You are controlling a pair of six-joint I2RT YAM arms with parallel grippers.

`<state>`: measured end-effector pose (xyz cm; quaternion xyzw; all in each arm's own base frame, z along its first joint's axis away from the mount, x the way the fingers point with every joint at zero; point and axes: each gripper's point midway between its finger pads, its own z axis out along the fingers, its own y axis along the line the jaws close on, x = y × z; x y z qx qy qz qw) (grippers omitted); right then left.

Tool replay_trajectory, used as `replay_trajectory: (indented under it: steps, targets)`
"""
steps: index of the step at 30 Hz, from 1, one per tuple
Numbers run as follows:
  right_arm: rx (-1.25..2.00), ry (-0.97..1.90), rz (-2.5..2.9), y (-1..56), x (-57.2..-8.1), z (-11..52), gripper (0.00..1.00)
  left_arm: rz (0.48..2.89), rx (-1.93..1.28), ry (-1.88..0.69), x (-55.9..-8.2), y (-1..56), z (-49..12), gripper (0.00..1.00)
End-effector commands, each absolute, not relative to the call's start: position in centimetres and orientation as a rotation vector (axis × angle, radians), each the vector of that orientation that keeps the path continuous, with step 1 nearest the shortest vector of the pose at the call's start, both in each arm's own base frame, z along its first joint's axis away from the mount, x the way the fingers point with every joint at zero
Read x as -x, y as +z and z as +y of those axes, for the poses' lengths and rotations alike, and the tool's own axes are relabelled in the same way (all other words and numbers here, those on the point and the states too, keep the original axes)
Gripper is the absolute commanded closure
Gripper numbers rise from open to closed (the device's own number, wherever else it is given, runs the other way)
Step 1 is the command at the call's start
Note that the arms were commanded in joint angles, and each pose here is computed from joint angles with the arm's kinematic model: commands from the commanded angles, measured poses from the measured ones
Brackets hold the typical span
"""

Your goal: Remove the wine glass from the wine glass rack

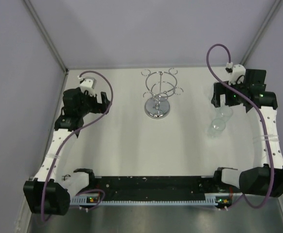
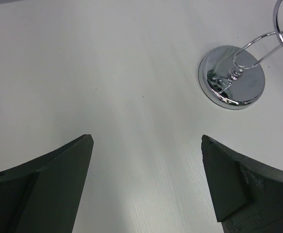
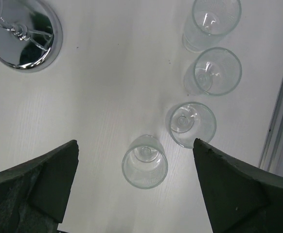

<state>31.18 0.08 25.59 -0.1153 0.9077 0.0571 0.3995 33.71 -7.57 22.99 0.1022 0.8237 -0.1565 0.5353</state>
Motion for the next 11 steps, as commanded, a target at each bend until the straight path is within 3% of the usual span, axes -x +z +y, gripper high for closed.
replay_trajectory:
  steps: [1,11]
  targets:
    - [0.118,0.120,2.222,27.7,-33.2,1.0,0.01,1.879,-0.317,-0.254,-34.9,26.4,-6.5,0.02]
    - [0.201,0.231,2.140,30.2,-35.5,3.5,0.01,1.801,-0.376,-0.121,-35.1,30.4,-5.2,0.02]
